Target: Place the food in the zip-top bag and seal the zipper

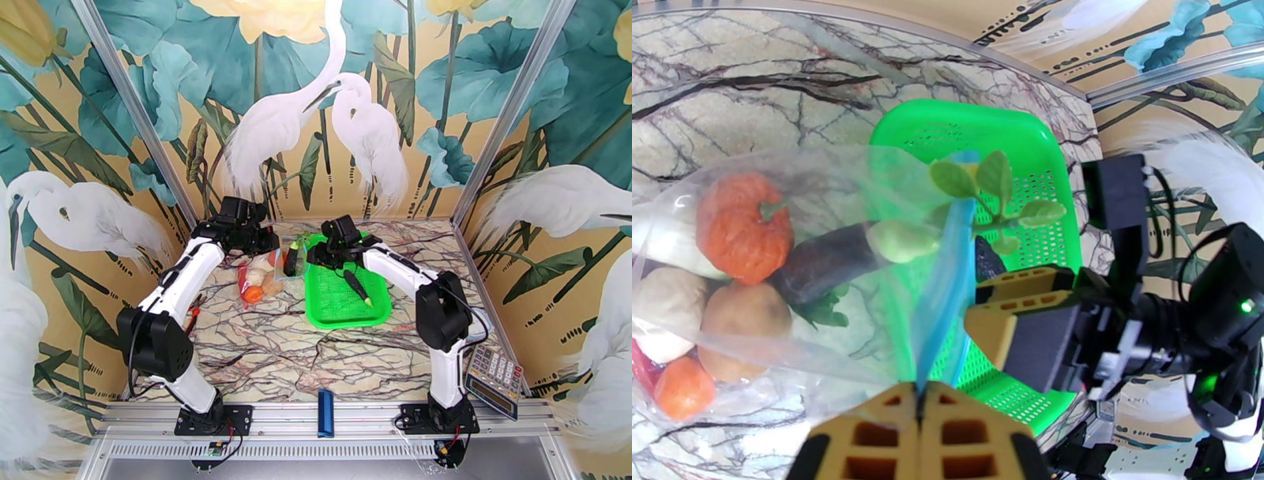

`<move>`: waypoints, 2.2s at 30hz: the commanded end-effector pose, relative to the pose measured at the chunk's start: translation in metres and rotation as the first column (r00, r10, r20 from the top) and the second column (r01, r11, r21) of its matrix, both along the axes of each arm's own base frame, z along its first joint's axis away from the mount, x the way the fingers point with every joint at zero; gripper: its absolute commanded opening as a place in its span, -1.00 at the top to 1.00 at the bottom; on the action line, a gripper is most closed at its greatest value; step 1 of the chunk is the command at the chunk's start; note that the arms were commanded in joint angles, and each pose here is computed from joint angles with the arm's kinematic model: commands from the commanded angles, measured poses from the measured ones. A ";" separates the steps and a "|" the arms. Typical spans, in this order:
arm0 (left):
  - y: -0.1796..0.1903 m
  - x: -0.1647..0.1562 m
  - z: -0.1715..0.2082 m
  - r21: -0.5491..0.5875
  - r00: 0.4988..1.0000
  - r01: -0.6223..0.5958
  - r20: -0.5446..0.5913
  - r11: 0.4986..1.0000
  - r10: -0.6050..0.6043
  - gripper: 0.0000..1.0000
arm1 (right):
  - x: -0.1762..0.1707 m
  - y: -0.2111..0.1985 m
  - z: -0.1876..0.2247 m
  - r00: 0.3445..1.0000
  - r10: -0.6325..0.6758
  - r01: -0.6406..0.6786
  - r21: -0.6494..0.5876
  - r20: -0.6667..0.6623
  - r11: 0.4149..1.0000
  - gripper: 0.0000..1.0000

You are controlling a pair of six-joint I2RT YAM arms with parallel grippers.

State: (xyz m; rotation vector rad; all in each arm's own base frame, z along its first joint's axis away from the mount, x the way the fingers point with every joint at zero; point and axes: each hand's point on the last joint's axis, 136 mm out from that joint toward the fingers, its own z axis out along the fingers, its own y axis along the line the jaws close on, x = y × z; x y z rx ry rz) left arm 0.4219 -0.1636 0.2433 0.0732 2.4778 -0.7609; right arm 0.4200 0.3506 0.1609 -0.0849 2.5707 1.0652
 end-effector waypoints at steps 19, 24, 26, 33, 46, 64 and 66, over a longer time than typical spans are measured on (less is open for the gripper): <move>0.007 0.027 0.015 0.027 0.999 0.001 0.044 1.000 -0.002 1.00 | 0.047 0.030 0.098 0.971 -0.027 -0.006 0.138 0.238 0.990 1.00; 0.008 0.018 0.059 0.007 0.992 0.005 0.124 1.000 -0.006 1.00 | 0.036 0.030 0.152 0.940 0.016 -0.079 0.172 0.342 0.982 1.00; 0.010 0.008 0.073 -0.007 0.988 -0.003 0.154 1.000 0.004 1.00 | 0.023 0.027 0.168 0.933 0.037 -0.111 0.188 0.359 0.976 1.00; 0.030 -0.014 0.002 0.023 0.993 -0.096 0.075 0.995 0.094 1.00 | -0.004 0.001 0.079 0.985 0.031 -0.046 0.090 0.167 0.995 1.00; 0.017 0.035 -0.044 -0.006 0.997 -0.081 0.002 0.997 0.081 1.00 | 0.046 0.012 0.040 0.991 -0.008 0.002 0.043 0.135 0.999 1.00; 0.039 0.047 0.039 0.032 0.977 -0.125 0.179 0.992 0.118 1.00 | 0.058 0.006 0.135 0.932 -0.081 0.034 0.137 0.353 0.990 1.00; 0.038 0.023 0.047 0.009 0.975 -0.126 0.188 0.992 0.122 1.00 | 0.035 0.001 0.144 0.937 -0.065 0.010 0.159 0.344 0.987 1.00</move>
